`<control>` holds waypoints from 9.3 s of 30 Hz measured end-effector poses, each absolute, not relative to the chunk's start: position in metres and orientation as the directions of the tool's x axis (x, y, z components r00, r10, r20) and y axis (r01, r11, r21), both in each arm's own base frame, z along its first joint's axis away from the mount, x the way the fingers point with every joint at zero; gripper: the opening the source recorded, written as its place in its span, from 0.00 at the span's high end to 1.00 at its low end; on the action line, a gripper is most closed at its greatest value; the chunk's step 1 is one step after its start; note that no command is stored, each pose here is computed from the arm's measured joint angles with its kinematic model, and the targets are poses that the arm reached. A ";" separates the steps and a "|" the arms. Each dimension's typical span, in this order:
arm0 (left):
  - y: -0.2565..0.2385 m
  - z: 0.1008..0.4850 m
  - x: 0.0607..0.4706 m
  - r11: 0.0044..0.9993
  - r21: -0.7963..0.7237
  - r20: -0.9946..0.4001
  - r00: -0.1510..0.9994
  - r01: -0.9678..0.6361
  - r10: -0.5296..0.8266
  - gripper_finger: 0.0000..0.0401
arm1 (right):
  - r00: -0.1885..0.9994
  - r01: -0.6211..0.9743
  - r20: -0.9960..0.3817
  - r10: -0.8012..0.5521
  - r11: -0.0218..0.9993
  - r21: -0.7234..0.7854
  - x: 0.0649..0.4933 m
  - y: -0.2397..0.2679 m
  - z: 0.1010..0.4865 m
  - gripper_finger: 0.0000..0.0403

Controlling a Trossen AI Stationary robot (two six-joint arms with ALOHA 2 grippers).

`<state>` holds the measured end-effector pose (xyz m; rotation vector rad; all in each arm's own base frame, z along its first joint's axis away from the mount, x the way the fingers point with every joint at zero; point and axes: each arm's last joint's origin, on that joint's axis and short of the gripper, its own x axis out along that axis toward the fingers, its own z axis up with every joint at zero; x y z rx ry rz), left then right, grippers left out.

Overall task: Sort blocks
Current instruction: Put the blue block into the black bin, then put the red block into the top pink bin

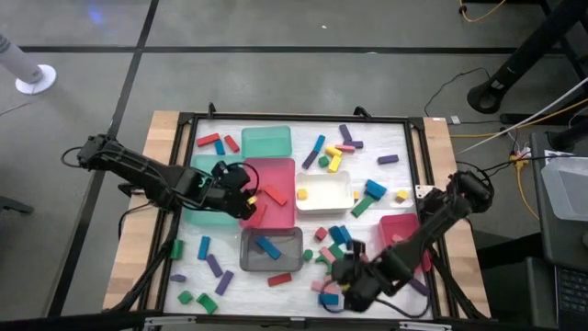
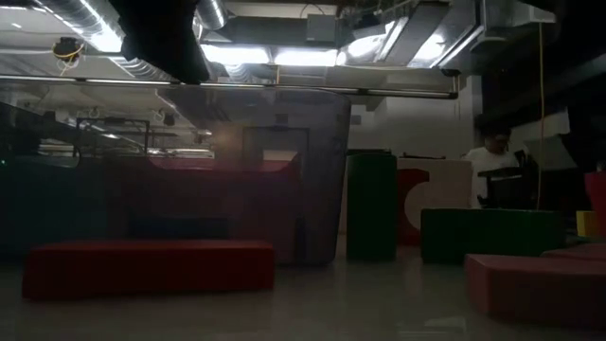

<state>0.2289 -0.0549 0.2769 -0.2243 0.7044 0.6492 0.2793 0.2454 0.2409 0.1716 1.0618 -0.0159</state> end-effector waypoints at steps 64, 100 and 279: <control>-0.073 0.277 0.226 0.844 -0.035 -0.694 0.621 -0.535 0.365 0.64 | 0.726 -0.138 -0.672 0.145 0.988 0.065 0.319 0.261 0.220 0.66; -0.101 0.277 0.215 0.886 -0.078 -0.693 0.664 -0.457 0.281 0.64 | 0.488 0.056 -0.870 0.070 0.992 0.111 0.361 0.146 0.282 0.58; -0.142 0.277 0.190 0.948 -0.108 -0.695 0.705 -0.301 0.145 0.64 | 0.664 0.289 -0.734 -0.145 0.955 0.073 0.432 0.057 0.327 0.81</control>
